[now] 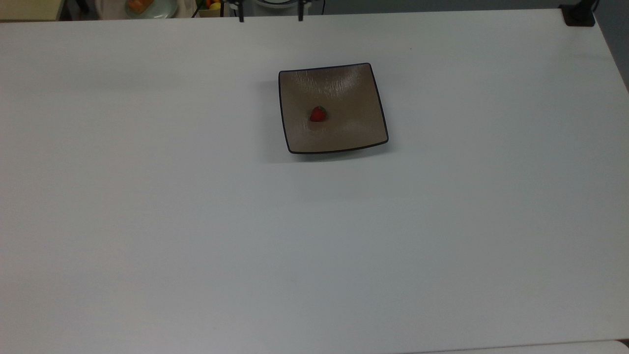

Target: Strawberries on a ceramic plate

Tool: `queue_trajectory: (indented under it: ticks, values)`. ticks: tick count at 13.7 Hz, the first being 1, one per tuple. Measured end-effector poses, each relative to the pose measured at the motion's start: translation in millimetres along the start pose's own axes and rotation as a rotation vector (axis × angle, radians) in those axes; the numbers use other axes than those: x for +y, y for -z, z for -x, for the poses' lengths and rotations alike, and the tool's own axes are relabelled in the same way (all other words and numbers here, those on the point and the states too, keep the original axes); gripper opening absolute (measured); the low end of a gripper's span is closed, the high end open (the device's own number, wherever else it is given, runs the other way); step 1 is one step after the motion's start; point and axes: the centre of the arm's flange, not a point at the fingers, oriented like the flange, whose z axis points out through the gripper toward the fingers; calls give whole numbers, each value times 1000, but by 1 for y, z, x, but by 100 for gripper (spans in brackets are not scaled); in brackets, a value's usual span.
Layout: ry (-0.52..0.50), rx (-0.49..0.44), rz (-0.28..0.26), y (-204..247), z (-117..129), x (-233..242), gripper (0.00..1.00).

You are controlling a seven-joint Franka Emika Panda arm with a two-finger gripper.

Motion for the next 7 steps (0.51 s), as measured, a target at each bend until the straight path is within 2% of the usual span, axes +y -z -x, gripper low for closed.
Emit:
queue_trajectory:
  ticks: [3, 7]
  values:
    - [-60, 30, -32, 4, 0, 33, 100]
    - [-54, 99, -37, 1, -14, 29, 100]
